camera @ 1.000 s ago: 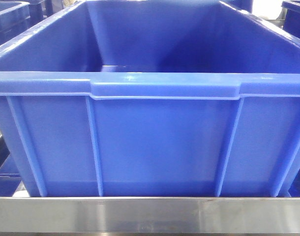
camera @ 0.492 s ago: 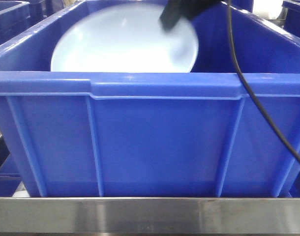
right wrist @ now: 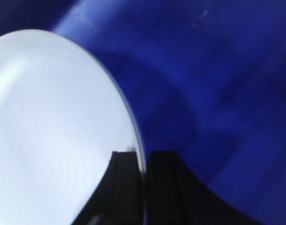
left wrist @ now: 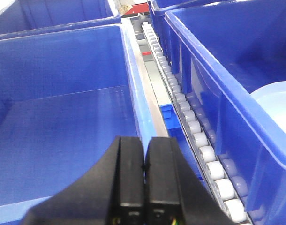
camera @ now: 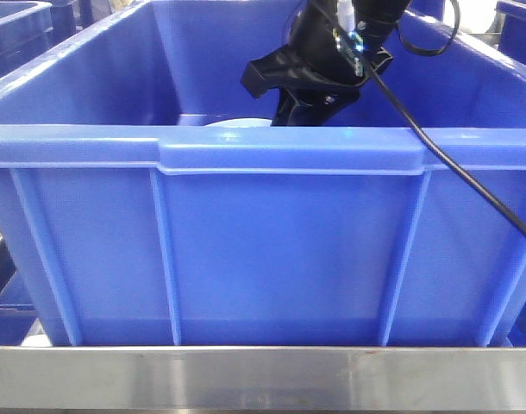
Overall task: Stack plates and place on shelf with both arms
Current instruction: 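Open the right gripper to release the plates in the bin and withdraw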
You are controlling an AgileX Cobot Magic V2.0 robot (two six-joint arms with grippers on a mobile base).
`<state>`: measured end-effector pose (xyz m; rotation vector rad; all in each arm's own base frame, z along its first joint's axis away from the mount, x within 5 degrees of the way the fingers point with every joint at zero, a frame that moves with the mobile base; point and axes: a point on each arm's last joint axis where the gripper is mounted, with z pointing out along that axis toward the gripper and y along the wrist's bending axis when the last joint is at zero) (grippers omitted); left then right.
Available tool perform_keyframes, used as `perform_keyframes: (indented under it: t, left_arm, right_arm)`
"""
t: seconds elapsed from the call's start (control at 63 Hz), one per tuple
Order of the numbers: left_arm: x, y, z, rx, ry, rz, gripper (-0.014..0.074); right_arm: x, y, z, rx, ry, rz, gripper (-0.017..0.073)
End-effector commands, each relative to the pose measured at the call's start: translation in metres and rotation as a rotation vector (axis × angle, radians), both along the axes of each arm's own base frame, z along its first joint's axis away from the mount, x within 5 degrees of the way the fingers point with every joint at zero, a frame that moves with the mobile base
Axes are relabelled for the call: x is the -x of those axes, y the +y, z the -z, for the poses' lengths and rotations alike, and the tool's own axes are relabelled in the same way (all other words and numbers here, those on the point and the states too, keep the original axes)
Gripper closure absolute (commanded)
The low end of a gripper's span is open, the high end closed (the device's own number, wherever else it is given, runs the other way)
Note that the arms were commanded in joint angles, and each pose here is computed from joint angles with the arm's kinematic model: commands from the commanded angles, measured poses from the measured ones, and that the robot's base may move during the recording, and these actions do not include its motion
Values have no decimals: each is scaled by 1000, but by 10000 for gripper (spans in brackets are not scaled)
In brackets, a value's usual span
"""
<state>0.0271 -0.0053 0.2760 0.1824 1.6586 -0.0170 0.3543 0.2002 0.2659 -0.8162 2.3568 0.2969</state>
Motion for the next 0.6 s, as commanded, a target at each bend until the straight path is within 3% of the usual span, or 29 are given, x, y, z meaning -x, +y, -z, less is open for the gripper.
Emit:
perform_keyframes:
  t: [0.0,0.143,0.238,0.445,0.588]
  left_arm:
    - [-1,0,-15,21,-94,-4,510]
    - [-1,0,-15,21,-92,-4,510]
    - [-1,0,-15,21,-92,-4,510]
    - [-1,0,-15,21,-92,-4,510]
    - [-1,0,-15,21,-92,-4,510]
  right_arm:
    - [0,-3,-38,-63,-126,11,281]
    - [-1,-6,-38,-59,-113,17,104]
    - [-1,-6,-42,-54,-102,13,109]
    - [7,-11,-71,-91,-173,14,215]
    - [24,-20,-91,-121,-211,23,426]
